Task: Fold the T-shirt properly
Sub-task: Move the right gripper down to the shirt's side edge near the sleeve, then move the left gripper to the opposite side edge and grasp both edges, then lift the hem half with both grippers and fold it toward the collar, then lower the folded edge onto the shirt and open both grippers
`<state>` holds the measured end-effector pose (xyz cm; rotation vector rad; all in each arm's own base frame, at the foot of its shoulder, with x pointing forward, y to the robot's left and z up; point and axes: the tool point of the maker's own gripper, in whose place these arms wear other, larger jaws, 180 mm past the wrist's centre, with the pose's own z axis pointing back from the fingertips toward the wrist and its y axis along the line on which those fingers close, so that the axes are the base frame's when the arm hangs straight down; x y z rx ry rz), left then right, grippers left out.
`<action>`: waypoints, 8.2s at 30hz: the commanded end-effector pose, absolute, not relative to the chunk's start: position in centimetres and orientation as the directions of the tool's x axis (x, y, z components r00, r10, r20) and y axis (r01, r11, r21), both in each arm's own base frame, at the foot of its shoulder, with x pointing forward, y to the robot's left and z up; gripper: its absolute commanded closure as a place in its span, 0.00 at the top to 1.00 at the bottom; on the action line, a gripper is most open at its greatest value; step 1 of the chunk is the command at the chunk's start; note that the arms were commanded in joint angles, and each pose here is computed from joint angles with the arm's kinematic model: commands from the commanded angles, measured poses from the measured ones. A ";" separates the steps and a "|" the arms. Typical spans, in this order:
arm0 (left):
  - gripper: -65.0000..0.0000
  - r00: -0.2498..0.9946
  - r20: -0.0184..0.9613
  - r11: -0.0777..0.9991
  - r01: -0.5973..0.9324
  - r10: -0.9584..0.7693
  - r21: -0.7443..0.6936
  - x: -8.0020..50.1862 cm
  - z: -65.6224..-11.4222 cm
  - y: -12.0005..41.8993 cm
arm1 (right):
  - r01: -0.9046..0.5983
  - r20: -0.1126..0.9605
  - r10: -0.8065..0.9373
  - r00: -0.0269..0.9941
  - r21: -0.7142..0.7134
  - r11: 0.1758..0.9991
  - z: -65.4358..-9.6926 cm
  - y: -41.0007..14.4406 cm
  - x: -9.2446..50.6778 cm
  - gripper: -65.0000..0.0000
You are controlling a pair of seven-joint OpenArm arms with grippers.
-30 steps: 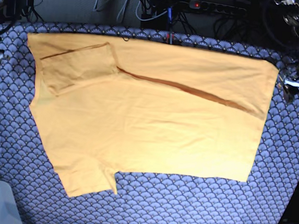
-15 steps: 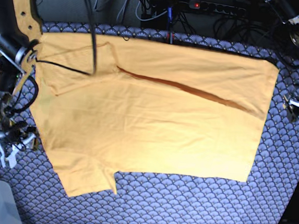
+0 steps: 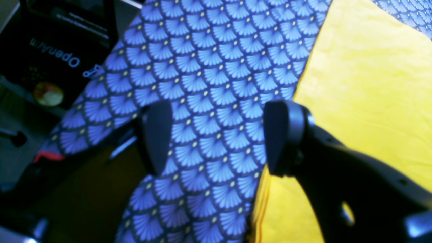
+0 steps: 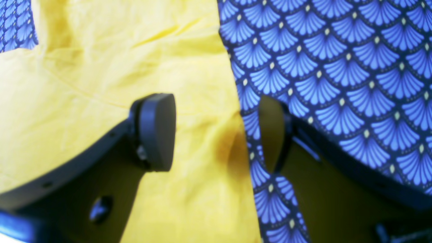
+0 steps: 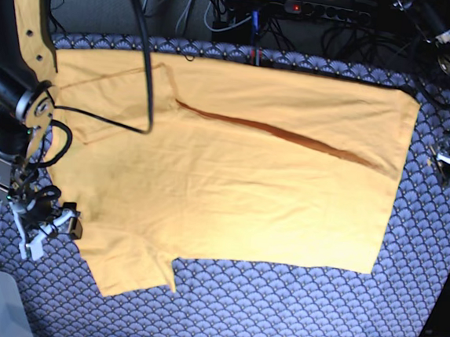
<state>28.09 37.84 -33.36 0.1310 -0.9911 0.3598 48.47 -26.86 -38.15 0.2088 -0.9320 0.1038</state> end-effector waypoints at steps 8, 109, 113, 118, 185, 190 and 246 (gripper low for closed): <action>0.64 0.450 0.868 0.935 -0.351 0.211 -0.046 28.6 -31.7 38.4 | -0.162 0.849 -0.024 0.527 0.128 0.978 -36.3 -28.1 49.3 0.60; 0.64 0.402 0.898 0.960 -0.272 0.181 -0.072 50.0 -39.1 29.8 | -0.162 0.820 -0.012 0.573 0.128 0.979 -39.5 -28.0 46.8 0.02; 0.63 0.413 0.892 0.962 -0.263 0.186 -0.079 49.7 -39.7 29.0 | -0.162 0.820 -0.012 0.573 0.128 0.979 -39.5 -28.0 46.8 0.02; 0.45 0.416 0.889 0.962 -0.258 0.189 -0.084 49.7 -39.9 28.5 | -0.163 0.820 -0.013 0.573 0.130 0.978 -39.5 -27.8 46.8 0.02; 0.00 0.538 0.840 0.976 -0.136 -0.072 0.170 37.0 -33.0 28.3 | -0.144 0.750 0.379 0.542 -0.361 0.921 -35.6 -29.1 30.4 0.01; 0.00 0.574 0.815 0.977 -0.120 -0.076 0.176 35.2 -34.8 28.2 | -0.153 0.717 0.370 0.591 -0.352 0.924 -37.3 -29.5 27.9 0.01; 0.00 0.659 0.750 0.976 -0.117 -0.063 0.185 30.4 -37.9 30.3 | -0.133 0.755 0.310 0.578 -0.288 0.948 -37.1 -26.1 19.5 0.02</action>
